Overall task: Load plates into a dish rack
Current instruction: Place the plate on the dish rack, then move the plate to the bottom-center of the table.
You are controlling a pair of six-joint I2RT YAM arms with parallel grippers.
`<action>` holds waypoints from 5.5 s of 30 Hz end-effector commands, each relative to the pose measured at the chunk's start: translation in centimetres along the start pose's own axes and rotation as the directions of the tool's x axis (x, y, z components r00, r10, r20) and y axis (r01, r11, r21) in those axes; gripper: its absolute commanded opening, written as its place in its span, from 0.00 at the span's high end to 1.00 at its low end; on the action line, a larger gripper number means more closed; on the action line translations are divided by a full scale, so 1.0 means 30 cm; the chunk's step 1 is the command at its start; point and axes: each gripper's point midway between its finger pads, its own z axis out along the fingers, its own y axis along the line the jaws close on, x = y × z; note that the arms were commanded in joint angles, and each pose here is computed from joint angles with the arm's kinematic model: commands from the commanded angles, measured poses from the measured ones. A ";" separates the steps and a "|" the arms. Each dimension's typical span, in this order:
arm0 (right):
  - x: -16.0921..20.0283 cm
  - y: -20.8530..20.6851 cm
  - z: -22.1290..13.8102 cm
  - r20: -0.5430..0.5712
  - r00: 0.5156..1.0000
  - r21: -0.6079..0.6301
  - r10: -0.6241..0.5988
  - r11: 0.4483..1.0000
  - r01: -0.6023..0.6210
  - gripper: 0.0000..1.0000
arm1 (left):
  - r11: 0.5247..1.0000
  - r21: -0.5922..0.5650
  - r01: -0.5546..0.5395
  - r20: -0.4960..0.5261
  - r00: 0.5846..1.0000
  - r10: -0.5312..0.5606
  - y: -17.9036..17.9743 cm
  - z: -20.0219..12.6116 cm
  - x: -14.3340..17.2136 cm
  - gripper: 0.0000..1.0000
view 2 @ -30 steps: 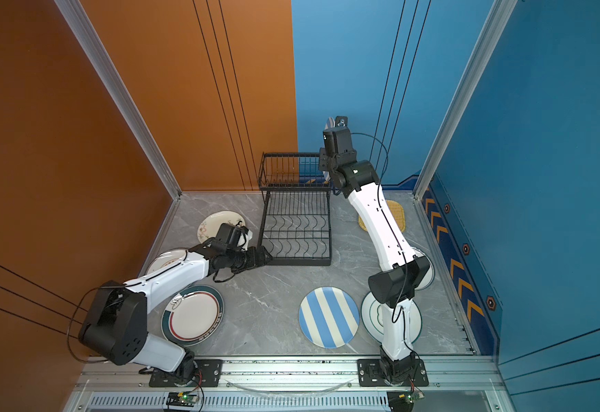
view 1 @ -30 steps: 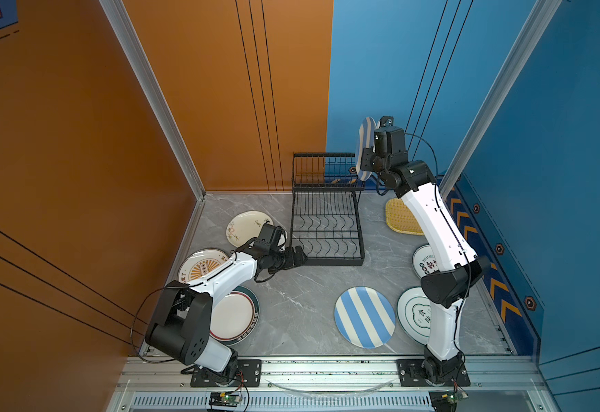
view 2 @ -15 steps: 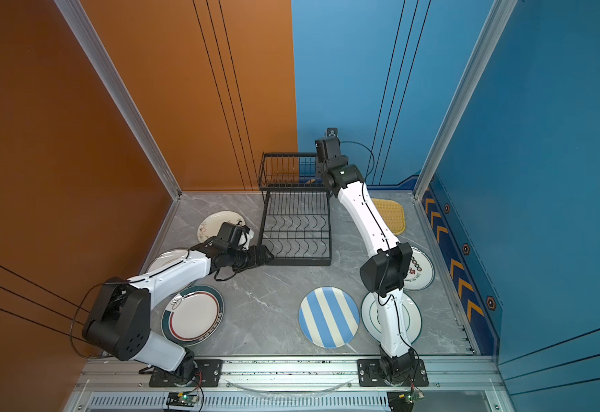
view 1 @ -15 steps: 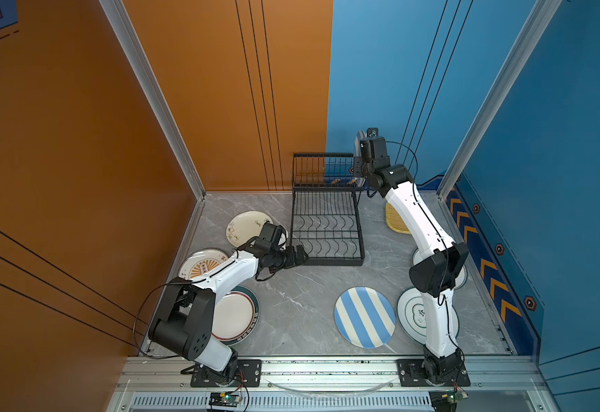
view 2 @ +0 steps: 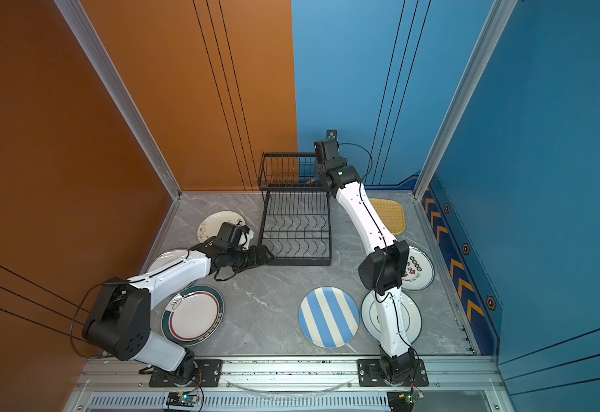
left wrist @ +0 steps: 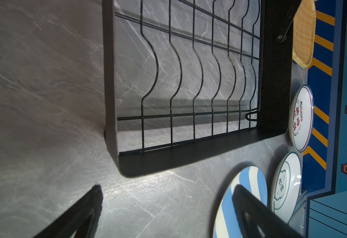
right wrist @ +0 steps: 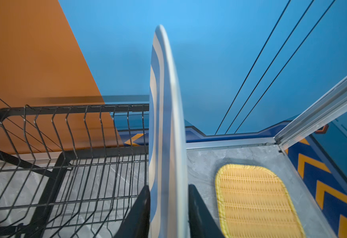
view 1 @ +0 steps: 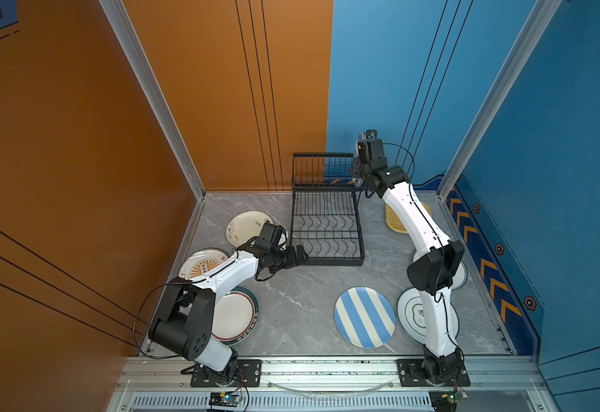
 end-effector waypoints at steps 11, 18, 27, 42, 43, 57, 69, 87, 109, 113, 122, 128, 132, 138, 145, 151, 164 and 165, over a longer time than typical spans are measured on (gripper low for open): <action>-0.092 -0.056 -0.210 0.036 0.997 -0.059 0.075 0.996 -0.073 0.32 | 1.000 0.021 0.002 0.002 1.000 -0.002 -0.006 -0.014 0.009 0.02; 0.021 -0.073 -0.330 -0.053 0.992 -0.119 0.115 0.986 -0.120 0.21 | 0.999 0.034 -0.016 -0.012 1.000 0.017 -0.014 -0.013 0.024 0.02; 0.295 -0.196 -0.510 -0.195 0.968 -0.090 0.155 0.981 -0.175 0.10 | 0.998 0.055 -0.043 -0.035 0.998 0.045 -0.028 -0.014 0.058 0.02; 1.041 -0.277 -0.641 -0.646 0.742 -0.028 0.179 0.966 -0.257 0.00 | 0.993 0.077 -0.084 -0.073 0.993 0.089 -0.043 -0.026 0.140 0.02; 1.082 -0.277 -0.647 -0.667 0.723 -0.025 0.181 0.964 -0.265 0.00 | 0.993 0.077 -0.084 -0.074 0.993 0.090 -0.041 -0.027 0.144 0.02; 1.289 -0.228 -0.654 -0.758 0.633 -0.073 0.158 0.944 -0.323 0.00 | 0.991 0.085 -0.100 -0.074 0.992 0.106 -0.052 -0.044 0.184 0.02; 1.386 -0.210 -0.631 -0.813 0.575 -0.082 0.094 0.959 -0.273 0.00 | 0.992 0.076 -0.105 -0.070 0.991 0.111 -0.049 -0.052 0.194 0.02; 1.443 -0.114 -0.666 -0.858 0.510 -0.136 0.064 0.928 -0.346 0.00 | 0.993 0.064 -0.100 -0.091 0.990 0.105 -0.030 -0.052 0.211 0.02; 1.451 -0.174 -0.800 -0.874 0.480 -0.112 0.082 0.926 -0.362 0.00 | 0.993 0.083 -0.089 -0.152 0.983 0.101 -0.022 -0.029 0.248 0.02; 1.472 -0.183 -0.815 -0.878 0.470 -0.098 0.093 0.925 -0.366 0.00 | 0.992 0.090 -0.093 -0.157 0.982 0.106 -0.029 -0.025 0.245 0.02; 1.510 -0.119 -0.819 -0.896 0.441 -0.154 0.054 0.894 -0.422 0.00 | 0.990 0.101 -0.098 -0.172 0.978 0.114 -0.040 -0.020 0.249 0.02; 1.520 -0.025 -0.833 -0.905 0.425 -0.227 -0.010 0.857 -0.463 0.00 | 0.992 0.087 -0.095 -0.202 0.973 0.111 -0.021 -0.035 0.283 0.02; 1.518 0.053 -0.846 -0.908 0.414 -0.285 -0.064 0.818 -0.499 0.00 | 0.994 0.063 -0.092 -0.227 0.968 0.104 0.003 -0.050 0.314 0.02; 1.502 0.158 -0.846 -0.899 0.414 -0.364 -0.144 0.771 -0.522 0.00 | 0.998 0.020 -0.067 -0.262 0.962 0.070 0.040 -0.077 0.367 0.02; 1.496 0.206 -0.833 -0.889 0.415 -0.405 -0.195 0.758 -0.511 0.00 | 0.998 -0.039 -0.039 -0.323 0.946 0.025 0.073 -0.094 0.456 0.00; 1.505 0.162 -0.845 -0.884 0.417 -0.413 -0.213 0.772 -0.483 0.00 | 0.997 -0.072 -0.023 -0.384 0.923 -0.006 0.080 -0.082 0.559 0.06; 1.539 0.115 -0.887 -0.881 0.413 -0.433 -0.233 0.748 -0.503 0.08 | 0.993 -0.119 -0.011 -0.395 0.918 -0.037 0.084 -0.051 0.636 0.29; 1.542 0.114 -0.888 -0.881 0.413 -0.433 -0.230 0.743 -0.511 0.09 | 0.993 -0.116 -0.001 -0.386 0.922 -0.044 0.086 -0.043 0.637 0.31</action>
